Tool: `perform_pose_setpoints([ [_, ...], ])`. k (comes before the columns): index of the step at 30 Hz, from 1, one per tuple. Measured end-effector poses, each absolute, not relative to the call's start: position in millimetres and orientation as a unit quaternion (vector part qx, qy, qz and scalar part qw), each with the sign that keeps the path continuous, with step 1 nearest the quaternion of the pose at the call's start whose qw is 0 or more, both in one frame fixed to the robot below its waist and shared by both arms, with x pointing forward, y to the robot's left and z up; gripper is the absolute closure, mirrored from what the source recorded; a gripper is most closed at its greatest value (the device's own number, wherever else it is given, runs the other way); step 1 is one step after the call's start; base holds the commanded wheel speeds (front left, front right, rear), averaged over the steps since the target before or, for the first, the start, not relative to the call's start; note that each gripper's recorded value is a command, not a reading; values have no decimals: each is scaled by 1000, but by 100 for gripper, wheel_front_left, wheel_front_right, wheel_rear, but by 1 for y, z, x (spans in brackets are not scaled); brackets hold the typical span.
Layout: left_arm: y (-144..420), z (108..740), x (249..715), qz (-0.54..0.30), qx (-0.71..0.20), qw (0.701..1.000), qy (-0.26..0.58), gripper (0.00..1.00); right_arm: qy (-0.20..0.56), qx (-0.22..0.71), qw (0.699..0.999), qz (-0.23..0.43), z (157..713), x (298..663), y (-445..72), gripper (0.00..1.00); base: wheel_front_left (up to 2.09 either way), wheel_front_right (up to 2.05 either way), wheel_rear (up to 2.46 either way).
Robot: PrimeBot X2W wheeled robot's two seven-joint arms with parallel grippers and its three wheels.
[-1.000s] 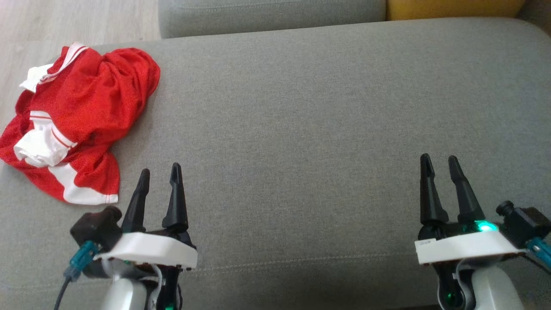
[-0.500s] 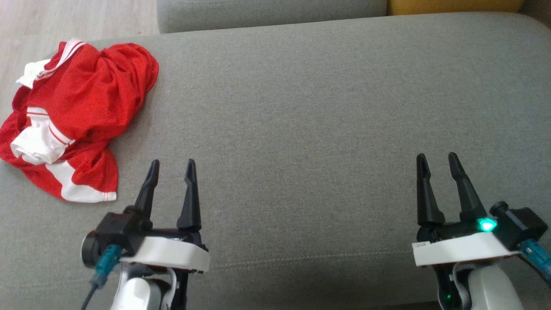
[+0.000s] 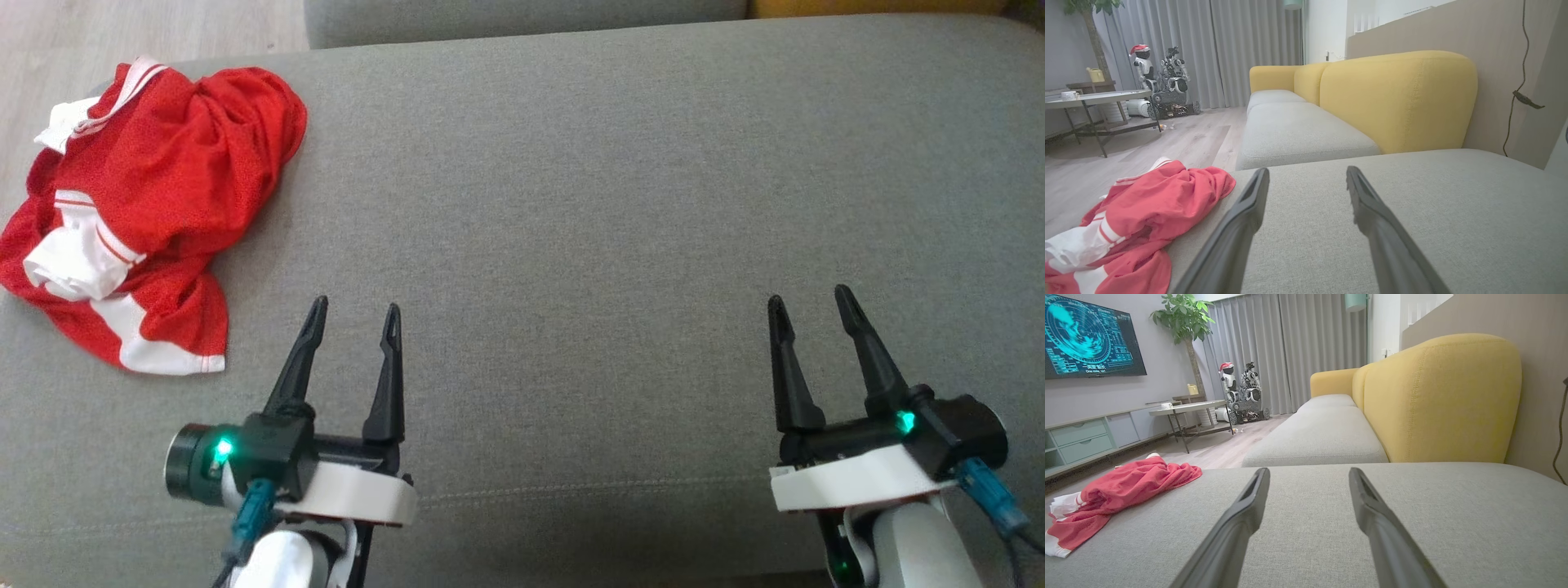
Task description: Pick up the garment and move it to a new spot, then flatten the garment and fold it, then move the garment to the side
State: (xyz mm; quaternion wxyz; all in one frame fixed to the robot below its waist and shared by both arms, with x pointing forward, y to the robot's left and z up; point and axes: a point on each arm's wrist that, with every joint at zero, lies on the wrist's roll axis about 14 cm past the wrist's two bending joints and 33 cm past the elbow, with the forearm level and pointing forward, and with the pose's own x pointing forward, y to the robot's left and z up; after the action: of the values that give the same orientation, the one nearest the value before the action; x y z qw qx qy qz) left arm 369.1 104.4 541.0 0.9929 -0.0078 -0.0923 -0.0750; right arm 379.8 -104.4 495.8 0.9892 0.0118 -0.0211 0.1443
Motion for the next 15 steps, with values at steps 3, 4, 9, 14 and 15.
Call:
perform_pose_setpoints([
  [3, 104, 539, 369, -77, -4, 993, -90, 0, -21, 12, 989, 145, 496, 380, -104, 0, 0, 0, 0],
  [4, 103, 538, 370, -77, -3, 993, -88, 0, -20, 12, 989, 145, 495, 380, -104, 0, 0, 0, 0],
  [9, 103, 538, 371, -78, -3, 993, -89, 0, -20, 12, 989, 144, 495, 380, -105, 0, 0, 0, 0],
  [14, 103, 539, 371, -78, -3, 993, -89, 0, -21, 12, 989, 144, 495, 380, -105, 0, 0, 0, 0],
  [15, 103, 538, 371, -78, -3, 993, -89, 0, -21, 12, 989, 144, 495, 380, -105, 0, 0, 0, 0],
])
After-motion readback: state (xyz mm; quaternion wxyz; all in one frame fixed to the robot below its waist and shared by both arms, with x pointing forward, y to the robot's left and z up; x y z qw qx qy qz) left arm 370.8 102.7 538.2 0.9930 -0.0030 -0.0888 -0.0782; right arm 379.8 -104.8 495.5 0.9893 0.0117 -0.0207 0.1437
